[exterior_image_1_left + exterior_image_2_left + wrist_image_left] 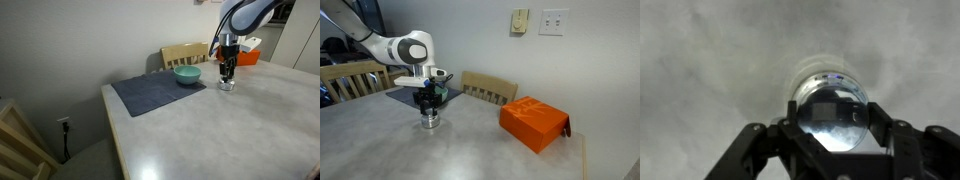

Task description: Put the silver lid on top of the silver can

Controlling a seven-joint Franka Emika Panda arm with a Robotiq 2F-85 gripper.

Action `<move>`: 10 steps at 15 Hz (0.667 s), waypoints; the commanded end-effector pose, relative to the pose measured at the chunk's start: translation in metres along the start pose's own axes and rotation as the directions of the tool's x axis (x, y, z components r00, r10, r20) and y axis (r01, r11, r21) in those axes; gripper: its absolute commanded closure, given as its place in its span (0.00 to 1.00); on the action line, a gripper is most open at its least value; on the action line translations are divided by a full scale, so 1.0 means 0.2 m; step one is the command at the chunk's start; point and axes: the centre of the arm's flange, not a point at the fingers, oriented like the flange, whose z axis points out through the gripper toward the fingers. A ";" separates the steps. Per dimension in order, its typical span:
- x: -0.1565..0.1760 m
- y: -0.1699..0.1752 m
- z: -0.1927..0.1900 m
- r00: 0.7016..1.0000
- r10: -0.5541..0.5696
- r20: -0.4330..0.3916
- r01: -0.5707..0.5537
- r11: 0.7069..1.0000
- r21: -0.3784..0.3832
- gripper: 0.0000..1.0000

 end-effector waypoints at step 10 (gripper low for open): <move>0.03 0.07 0.05 0.999 0.021 0.042 -0.024 0.997 0.073 0.56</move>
